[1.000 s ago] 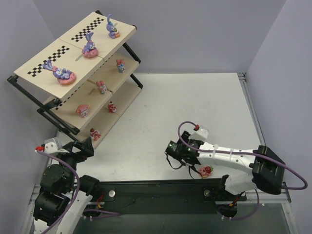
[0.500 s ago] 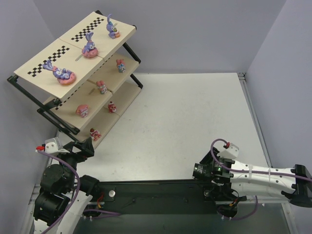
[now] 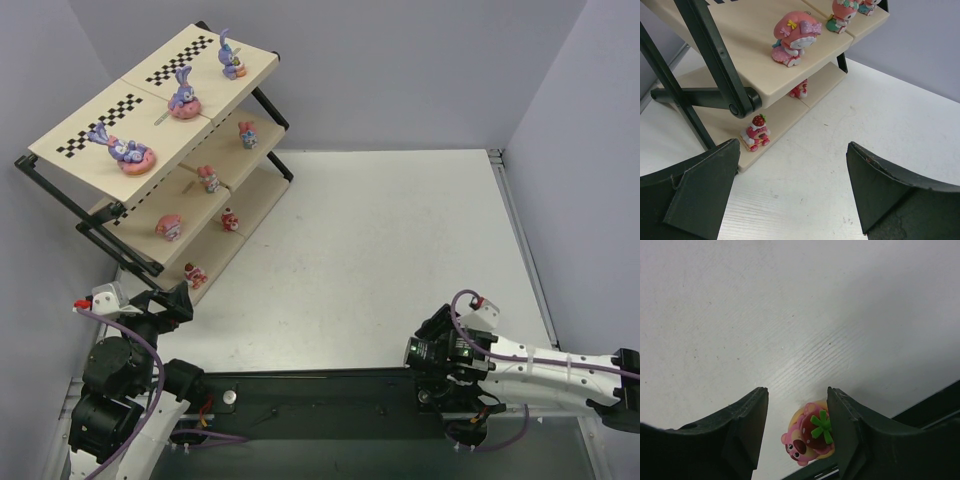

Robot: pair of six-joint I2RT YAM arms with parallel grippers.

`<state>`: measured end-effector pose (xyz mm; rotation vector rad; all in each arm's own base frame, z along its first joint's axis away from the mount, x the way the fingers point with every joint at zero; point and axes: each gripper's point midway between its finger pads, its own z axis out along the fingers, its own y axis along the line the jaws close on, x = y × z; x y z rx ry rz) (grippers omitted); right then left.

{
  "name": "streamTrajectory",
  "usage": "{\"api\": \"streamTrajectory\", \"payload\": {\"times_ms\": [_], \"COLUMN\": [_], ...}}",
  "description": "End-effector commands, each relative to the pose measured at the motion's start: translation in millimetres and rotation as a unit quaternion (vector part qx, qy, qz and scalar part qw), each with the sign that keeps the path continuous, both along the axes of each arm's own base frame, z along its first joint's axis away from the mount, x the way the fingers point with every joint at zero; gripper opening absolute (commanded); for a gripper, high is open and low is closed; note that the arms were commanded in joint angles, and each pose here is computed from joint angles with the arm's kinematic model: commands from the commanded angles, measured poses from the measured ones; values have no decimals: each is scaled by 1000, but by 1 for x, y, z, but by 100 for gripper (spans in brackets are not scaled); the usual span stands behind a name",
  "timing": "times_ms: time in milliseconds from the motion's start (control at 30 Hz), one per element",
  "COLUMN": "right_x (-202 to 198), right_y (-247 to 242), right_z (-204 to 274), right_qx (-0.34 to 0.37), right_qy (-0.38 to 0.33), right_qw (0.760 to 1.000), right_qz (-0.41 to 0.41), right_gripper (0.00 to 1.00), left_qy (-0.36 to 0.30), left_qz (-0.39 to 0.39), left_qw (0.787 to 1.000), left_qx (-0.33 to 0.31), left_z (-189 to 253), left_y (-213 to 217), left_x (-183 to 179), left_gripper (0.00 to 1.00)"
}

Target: Place and organize the plastic toys onto the shelf

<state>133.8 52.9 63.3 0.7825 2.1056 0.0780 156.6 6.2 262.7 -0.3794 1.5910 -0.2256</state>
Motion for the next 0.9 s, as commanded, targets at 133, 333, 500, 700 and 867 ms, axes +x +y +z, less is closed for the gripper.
{"api": "streamTrajectory", "payload": {"times_ms": [133,333,500,700,867], "right_x": [-11,-9,-13,-12,-9], "right_y": [-21,-7,0,11,16], "right_z": [6,6,3,0,-1], "right_qx": [-40,-40,-51,-60,-57], "right_qy": [35,54,89,121,137], "right_qw": [993,993,989,983,980], "right_qz": [-103,-93,-109,-126,-130], "right_gripper": [52,49,49,49,49], "left_qy": [-74,-78,-75,-74,-74], "left_qz": [13,7,14,21,24], "left_qw": [997,996,996,996,996], "left_qx": [-31,-30,-34,-36,-37], "left_z": [23,25,24,24,24], "left_y": [12,9,12,15,16], "left_x": [-19,-19,-20,-21,-22], "left_gripper": [97,97,97,97,97]}}
